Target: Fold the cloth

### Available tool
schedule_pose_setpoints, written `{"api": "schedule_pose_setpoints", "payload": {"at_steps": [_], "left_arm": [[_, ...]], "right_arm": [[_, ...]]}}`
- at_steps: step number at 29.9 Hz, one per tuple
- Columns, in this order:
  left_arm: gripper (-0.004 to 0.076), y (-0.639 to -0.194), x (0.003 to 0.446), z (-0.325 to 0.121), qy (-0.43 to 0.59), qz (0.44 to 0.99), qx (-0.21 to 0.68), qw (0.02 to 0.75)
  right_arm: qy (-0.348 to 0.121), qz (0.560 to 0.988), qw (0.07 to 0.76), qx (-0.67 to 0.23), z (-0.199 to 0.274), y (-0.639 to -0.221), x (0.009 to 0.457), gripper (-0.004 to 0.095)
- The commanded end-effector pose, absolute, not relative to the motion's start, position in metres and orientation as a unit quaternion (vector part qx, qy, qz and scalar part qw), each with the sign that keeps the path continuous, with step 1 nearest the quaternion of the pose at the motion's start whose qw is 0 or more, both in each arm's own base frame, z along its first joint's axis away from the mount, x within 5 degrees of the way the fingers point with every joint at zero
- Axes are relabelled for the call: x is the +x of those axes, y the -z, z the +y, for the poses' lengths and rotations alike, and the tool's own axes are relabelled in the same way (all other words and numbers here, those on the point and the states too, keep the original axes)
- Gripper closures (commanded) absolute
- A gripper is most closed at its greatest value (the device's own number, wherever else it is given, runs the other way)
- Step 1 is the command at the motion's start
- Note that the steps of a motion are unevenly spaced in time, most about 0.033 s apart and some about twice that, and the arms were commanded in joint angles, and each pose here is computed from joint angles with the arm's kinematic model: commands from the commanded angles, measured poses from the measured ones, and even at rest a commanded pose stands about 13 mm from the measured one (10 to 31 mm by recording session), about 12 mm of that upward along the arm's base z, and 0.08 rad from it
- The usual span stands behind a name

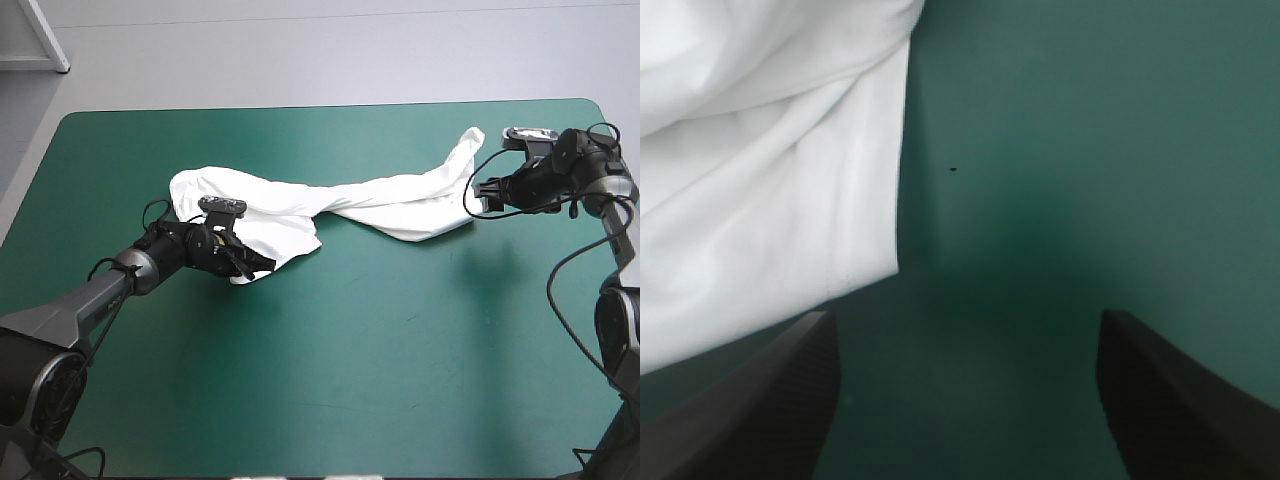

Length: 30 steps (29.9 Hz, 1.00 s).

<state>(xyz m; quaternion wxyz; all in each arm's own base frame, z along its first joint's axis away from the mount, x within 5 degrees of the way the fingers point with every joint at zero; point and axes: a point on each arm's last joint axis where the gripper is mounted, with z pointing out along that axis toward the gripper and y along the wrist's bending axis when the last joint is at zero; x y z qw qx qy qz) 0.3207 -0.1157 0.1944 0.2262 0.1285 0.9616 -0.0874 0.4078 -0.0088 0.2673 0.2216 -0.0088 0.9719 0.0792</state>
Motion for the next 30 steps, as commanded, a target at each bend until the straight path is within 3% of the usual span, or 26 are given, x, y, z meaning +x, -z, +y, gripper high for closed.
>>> {"api": "schedule_pose_setpoints", "payload": {"at_steps": [1,5,11,21,27,30], "left_arm": [[0.0703,-0.191,0.308,-0.118,0.090,0.973,0.130,0.166],[0.0704,-0.199,0.306,-0.117,0.093,0.971,0.129,0.181],[0.0705,-0.204,0.305,-0.117,0.094,0.969,0.129,0.188],[0.0705,-0.204,0.305,-0.117,0.094,0.969,0.128,0.189],[0.0704,-0.213,0.307,-0.117,0.098,0.963,0.127,0.218],[0.0705,-0.236,0.306,-0.116,0.103,0.952,0.129,0.257]], "right_arm": [[-0.116,0.961,0.250,-0.009,-0.006,-0.274,0.414,0.0238],[-0.155,0.959,0.238,-0.010,0.000,-0.255,0.423,0.0281],[-0.189,0.950,0.248,-0.011,0.005,-0.249,0.429,0.0443],[-0.204,0.942,0.268,-0.007,0.007,-0.252,0.432,0.0921],[-0.208,0.935,0.286,-0.002,0.008,-0.259,0.434,0.0922],[-0.215,0.929,0.300,-0.017,0.009,-0.283,0.431,0.0922]]}}
